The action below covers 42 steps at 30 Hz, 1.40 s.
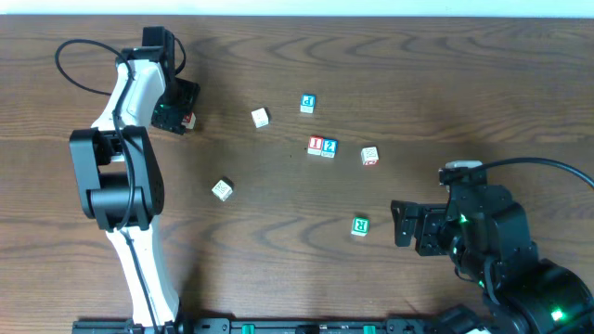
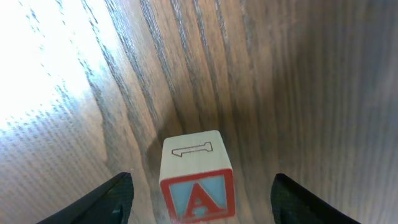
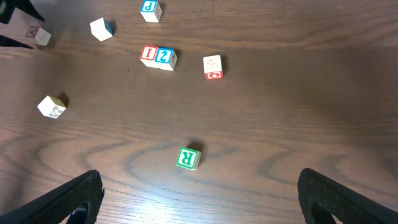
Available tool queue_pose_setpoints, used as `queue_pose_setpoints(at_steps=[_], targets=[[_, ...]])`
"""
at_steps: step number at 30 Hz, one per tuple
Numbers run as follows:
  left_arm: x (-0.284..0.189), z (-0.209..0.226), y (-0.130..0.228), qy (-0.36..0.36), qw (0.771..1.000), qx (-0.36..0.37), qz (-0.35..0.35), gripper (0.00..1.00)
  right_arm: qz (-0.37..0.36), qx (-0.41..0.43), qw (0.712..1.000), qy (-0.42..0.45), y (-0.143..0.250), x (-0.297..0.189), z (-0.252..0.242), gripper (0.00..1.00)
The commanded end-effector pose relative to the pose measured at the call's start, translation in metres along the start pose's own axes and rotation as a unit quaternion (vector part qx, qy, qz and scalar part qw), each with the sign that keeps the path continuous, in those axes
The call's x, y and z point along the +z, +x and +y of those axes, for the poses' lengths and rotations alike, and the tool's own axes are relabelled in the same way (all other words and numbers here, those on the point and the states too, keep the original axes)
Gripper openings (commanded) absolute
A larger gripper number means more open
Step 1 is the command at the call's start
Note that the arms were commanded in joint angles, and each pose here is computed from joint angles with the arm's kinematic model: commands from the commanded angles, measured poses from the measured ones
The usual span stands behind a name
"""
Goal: Spell out Ai2
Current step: 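Lower and close the left gripper on the red 'A' block, lift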
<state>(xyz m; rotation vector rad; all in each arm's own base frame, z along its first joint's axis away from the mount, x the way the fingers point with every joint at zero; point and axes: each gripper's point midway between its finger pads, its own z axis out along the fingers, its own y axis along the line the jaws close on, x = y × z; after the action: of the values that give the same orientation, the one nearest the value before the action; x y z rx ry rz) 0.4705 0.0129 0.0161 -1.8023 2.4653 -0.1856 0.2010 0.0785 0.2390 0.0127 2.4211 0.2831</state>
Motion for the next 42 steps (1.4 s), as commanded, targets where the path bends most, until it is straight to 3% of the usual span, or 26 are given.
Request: queue_pose_setpoints(at_steps=[1,25,42], targets=[[0.0141,0.0023,0.0017,-0.01,1.0,-0.001,0.015,0.7,0.002,0.002,1.0,0.0,0.0014,0.0007,0.0004,0.99],[0.014,0.0019,-0.0007,-0.008,1.0,0.018,0.013,0.59,0.002,0.002,1.0,0.0,0.0014,0.0007,0.0004,0.99],[0.0134,0.0069,-0.0031,-0.015,0.999,0.032,0.016,0.36,0.002,0.002,1.0,0.0,0.0014,0.0007,0.0004,0.99]])
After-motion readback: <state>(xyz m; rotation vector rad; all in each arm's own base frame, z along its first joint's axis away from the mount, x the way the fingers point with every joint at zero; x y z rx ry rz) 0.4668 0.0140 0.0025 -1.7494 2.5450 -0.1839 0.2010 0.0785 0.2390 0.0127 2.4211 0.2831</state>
